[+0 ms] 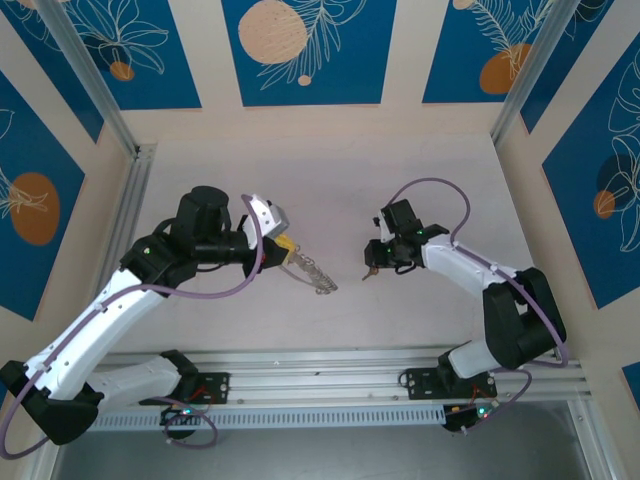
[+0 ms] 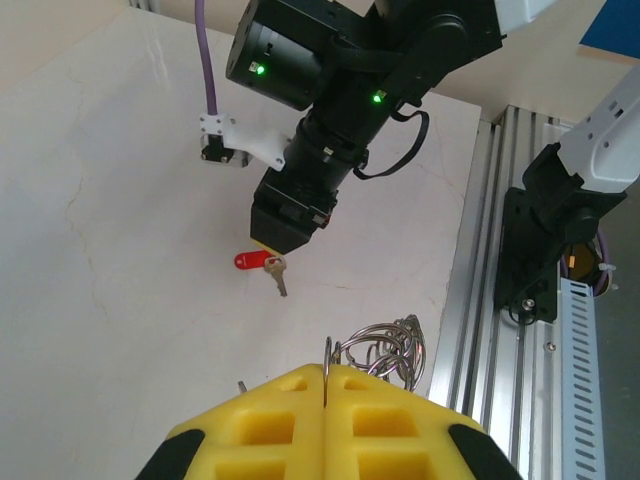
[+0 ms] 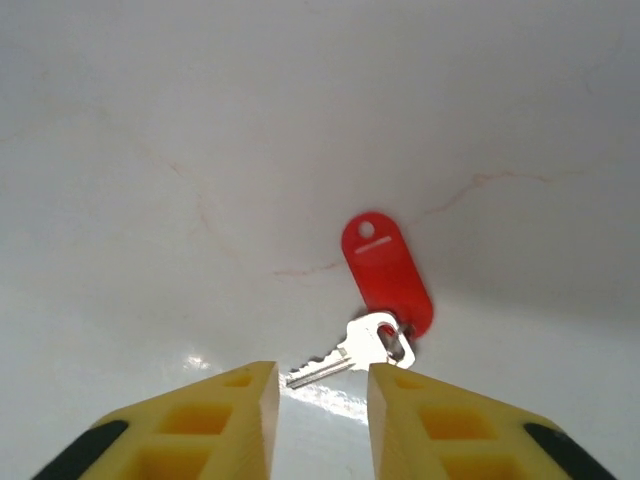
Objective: Put the keys on the keyring
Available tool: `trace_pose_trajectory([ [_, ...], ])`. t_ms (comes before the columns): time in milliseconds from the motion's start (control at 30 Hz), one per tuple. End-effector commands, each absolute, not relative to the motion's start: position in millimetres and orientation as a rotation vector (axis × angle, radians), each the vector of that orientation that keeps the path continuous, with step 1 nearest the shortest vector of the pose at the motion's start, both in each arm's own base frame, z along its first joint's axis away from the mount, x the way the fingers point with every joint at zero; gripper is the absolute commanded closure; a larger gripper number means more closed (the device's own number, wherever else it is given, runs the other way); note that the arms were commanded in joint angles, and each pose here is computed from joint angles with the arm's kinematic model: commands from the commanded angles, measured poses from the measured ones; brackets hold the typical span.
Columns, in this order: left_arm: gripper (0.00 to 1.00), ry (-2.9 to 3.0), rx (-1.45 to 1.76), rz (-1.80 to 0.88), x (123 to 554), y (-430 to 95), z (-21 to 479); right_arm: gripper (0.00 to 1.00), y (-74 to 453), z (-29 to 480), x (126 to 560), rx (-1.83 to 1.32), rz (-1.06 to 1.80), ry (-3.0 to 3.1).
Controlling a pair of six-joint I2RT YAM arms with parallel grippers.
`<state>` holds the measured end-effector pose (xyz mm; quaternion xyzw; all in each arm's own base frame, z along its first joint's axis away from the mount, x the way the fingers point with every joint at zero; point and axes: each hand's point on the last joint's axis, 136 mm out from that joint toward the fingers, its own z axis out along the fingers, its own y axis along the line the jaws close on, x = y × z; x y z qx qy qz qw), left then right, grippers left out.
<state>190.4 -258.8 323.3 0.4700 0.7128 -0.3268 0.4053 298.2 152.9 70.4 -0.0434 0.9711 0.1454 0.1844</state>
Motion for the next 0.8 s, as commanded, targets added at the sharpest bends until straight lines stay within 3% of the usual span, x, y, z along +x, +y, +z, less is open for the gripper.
trace_pose_trajectory([
  [0, 1.00, 1.723, 1.166, -0.869, 187, -259, 342, 0.66, 144, 55, 291, -0.060, 0.372, 2.830],
  [333, 1.00, 1.673, 1.158, -0.913, 181, -260, 347, 0.70, 142, 26, 289, 0.035, 0.320, 2.901],
  [600, 1.00, 1.659, 1.149, -0.918, 176, -256, 348, 0.86, 143, 18, 285, 0.015, 0.265, 2.919],
  [767, 1.00, 1.649, 1.145, -0.921, 175, -255, 351, 0.87, 141, 19, 286, 0.007, 0.245, 2.917],
])
